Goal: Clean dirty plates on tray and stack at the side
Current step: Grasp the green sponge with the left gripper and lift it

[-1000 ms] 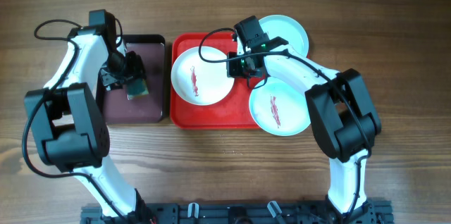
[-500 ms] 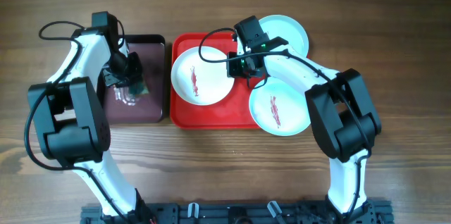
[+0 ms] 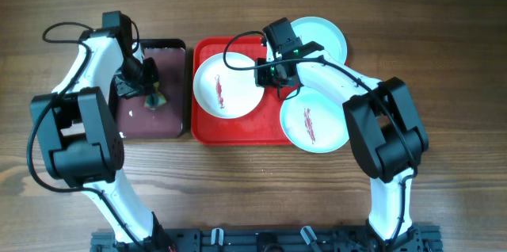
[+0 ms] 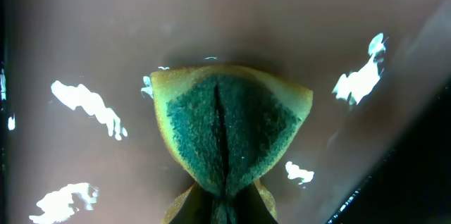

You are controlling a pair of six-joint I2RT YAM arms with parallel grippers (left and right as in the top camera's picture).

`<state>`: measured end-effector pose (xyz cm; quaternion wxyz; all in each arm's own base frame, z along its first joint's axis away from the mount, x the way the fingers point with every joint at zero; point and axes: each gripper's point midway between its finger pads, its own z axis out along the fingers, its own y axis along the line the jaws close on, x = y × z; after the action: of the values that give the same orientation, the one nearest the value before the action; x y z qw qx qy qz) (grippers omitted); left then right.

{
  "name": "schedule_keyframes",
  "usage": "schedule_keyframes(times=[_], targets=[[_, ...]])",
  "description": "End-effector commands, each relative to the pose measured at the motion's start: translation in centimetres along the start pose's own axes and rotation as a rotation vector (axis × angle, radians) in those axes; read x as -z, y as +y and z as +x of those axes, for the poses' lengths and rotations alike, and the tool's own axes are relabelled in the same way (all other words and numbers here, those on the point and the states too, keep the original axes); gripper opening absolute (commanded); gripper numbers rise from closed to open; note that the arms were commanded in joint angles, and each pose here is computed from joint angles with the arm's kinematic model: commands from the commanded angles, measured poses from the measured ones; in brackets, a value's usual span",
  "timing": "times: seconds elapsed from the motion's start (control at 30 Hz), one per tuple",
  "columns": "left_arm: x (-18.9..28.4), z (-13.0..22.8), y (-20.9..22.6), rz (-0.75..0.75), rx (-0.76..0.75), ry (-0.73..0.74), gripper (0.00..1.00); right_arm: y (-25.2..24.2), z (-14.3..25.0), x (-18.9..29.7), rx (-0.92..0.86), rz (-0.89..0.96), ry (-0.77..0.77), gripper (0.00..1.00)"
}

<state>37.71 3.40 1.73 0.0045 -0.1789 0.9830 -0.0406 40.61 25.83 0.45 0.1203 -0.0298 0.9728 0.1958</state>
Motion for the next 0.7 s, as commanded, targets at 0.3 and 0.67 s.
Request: schedule_keyframes(times=[0.3, 0.67], targets=[[11.2, -1.9, -3.2, 0.137, -0.040, -0.195, 0.04, -1.2, 0.8, -1.5, -0.014, 0.041, 0.025, 0.04], [11.3, -0.7, -9.3, 0.187, -0.215, -0.220, 0.04, -0.5, 1.6, -1.3, -0.014, -0.036, 0.080, 0.04]])
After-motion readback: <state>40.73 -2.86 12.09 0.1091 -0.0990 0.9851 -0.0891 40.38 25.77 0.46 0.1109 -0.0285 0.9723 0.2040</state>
